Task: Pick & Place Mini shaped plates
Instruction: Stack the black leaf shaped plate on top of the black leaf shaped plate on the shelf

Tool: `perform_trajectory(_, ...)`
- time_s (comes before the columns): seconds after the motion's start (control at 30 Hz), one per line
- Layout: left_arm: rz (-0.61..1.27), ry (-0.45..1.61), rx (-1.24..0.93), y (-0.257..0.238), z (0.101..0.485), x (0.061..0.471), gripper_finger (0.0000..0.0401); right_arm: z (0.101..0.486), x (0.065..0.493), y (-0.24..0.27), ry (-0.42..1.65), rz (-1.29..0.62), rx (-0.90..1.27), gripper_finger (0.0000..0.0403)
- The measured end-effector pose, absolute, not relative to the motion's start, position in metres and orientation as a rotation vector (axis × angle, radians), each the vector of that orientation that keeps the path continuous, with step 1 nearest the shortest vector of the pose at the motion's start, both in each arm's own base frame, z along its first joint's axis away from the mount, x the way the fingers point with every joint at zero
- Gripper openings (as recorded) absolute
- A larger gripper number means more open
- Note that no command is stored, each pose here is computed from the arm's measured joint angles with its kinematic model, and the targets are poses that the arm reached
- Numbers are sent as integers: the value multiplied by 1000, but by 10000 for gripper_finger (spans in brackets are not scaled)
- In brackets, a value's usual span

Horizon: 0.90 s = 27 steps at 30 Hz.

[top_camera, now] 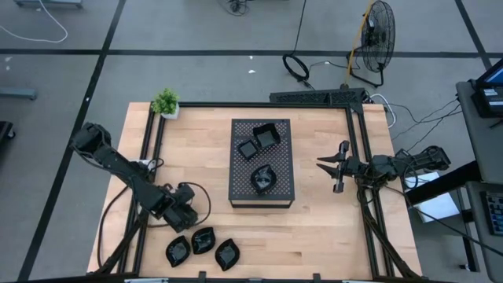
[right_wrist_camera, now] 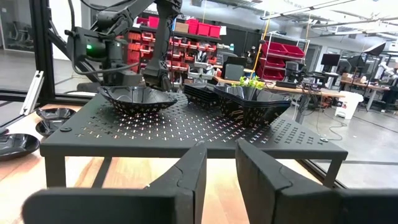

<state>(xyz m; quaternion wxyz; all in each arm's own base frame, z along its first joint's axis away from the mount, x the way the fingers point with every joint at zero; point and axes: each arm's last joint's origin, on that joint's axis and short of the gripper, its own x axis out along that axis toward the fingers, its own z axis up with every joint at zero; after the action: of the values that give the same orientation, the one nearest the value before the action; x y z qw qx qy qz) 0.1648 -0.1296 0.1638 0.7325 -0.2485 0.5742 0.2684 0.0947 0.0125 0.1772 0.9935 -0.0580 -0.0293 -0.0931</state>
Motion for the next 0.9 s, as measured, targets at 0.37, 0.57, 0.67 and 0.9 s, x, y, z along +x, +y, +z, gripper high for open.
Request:
perform_trajectory(0.37, 400, 1330, -303, -129, 164, 164, 106, 177, 95, 12, -59, -187, -116, 73)
perform_trajectory(0.57, 341, 1331, -251, -134, 160, 161, 106, 177, 95, 12, -59, -187, -116, 73)
perform_trajectory(0.67, 363, 1331, -273, -132, 152, 156, 106, 177, 95, 12, -59, -187, -116, 73)
perform_trajectory(0.9, 359, 1318, -303, -129, 139, 152, 106, 177, 95, 12, -59, -187, -116, 73)
